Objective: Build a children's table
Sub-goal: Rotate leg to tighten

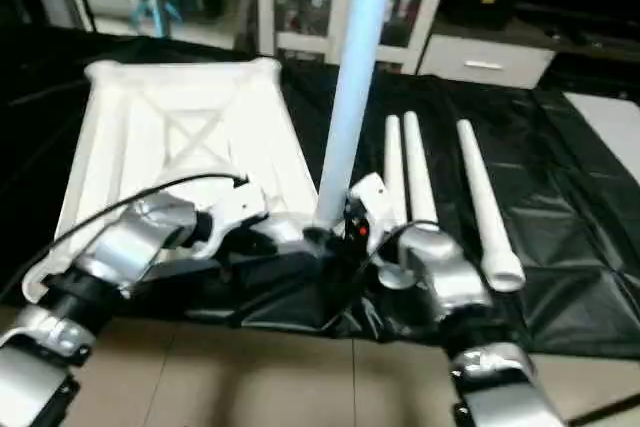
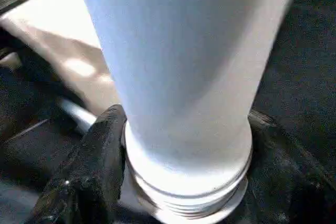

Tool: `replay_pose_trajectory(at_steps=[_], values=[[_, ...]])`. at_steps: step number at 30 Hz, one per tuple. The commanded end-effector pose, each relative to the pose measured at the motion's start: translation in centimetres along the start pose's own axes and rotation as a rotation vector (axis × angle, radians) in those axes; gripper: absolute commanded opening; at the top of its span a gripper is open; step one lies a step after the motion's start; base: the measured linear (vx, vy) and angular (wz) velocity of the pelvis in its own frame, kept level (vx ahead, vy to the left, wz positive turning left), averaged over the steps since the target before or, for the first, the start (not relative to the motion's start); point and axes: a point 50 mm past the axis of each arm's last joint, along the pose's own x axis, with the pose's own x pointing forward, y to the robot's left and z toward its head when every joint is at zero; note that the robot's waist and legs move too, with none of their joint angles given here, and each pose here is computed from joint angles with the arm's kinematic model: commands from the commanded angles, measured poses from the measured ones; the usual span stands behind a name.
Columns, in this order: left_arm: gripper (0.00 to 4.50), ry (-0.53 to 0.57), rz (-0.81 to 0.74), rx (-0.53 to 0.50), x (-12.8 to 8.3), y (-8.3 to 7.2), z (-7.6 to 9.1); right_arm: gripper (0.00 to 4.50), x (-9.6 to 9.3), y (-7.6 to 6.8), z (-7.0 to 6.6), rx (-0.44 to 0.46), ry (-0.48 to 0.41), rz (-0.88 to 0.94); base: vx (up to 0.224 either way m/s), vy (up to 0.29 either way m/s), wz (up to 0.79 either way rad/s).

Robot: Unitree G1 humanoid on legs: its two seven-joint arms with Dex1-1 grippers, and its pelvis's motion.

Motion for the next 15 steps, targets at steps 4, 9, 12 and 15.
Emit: replay_pose_trajectory(at_steps=[4, 9, 12, 15], values=[[0.00, 0.055, 0.104, -0.085, 2.0, -0.1, -0.9, 2.80, 1.3, -0.5, -1.1, 0.072, 0.043, -0.260, 0.000, 0.000, 0.00], [0.00, 0.050, 0.238, -0.105, 2.7, 0.7, -0.1, 2.79, 3.9, 1.1, -0.3, 0.110, 0.016, -0.348, 0.000, 0.000, 0.00], [0.00, 0.047, 0.284, -0.106, 3.0, 1.0, 0.3, 2.79, 5.6, 2.4, 0.3, 0.160, 0.004, -0.392, 0.000, 0.000, 0.00], [0.00, 0.047, 0.323, -0.111, 2.9, 1.4, 0.4, 2.79, 6.3, 2.8, 0.5, 0.205, 0.016, -0.496, 0.000, 0.000, 0.00]])
